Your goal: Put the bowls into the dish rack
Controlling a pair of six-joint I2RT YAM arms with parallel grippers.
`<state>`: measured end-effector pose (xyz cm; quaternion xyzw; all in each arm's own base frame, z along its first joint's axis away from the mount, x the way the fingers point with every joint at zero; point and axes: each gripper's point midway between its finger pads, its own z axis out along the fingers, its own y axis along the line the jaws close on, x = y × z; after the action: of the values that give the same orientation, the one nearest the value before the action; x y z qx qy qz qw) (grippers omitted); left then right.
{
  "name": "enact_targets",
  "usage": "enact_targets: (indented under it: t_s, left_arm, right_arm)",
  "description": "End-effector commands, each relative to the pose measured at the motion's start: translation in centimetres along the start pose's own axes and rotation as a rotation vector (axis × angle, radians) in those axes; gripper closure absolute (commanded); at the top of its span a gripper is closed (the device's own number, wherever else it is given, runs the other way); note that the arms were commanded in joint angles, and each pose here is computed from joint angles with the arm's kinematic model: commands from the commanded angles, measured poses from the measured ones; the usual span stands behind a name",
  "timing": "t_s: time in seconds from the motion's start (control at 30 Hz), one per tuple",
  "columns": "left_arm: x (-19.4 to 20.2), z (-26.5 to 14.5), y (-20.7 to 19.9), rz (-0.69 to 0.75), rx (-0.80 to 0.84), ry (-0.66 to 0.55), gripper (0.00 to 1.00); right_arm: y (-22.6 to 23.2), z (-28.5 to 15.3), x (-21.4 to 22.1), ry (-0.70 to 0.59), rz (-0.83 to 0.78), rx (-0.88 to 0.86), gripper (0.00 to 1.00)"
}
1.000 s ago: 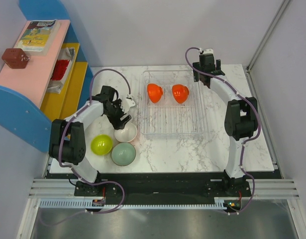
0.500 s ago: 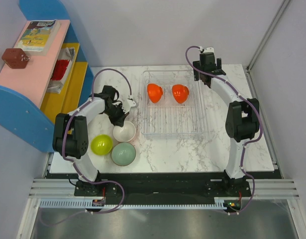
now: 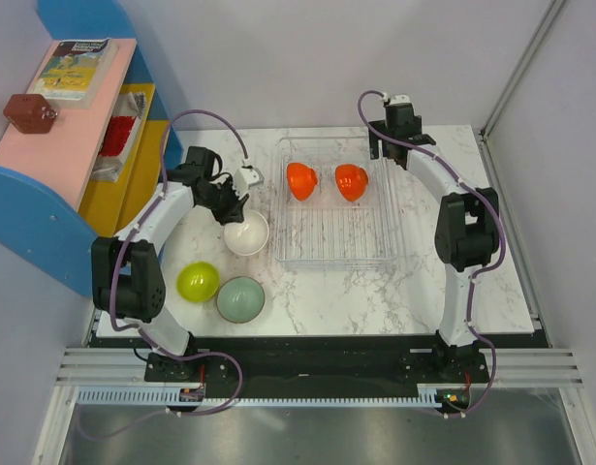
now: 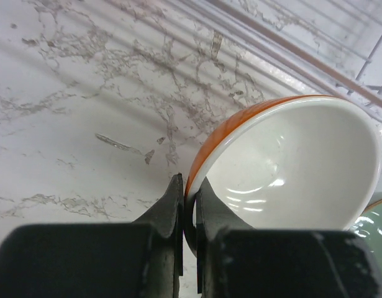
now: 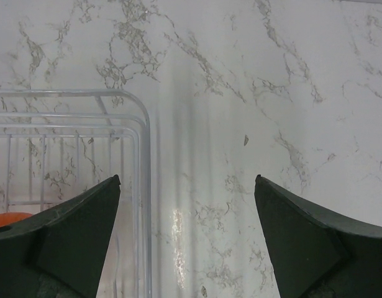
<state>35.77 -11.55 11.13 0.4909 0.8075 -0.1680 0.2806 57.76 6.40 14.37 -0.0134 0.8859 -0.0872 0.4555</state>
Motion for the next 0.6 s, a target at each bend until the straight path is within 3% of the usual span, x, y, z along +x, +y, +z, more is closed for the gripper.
enact_targets:
  t_s: [0.0,0.17,0.57]
  left_arm:
    - [-4.8,-3.2,0.0,0.009,-0.025,-0.155,0.98]
    - [-6.5,-4.4,-0.4,0.009,-0.024,-0.209,0.98]
    - [-5.9,-4.0,-0.7,-0.011,-0.015,-0.197,0.98]
  right_arm:
    - [1.5,-0.4,-1.7,-0.033,0.024,-0.082,0.04]
    - [3.7,-0.4,-1.4,-0.021,0.059,-0.194,0.04]
    - [7.3,-0.2,-1.0,0.003,0.130,-0.371,0.04]
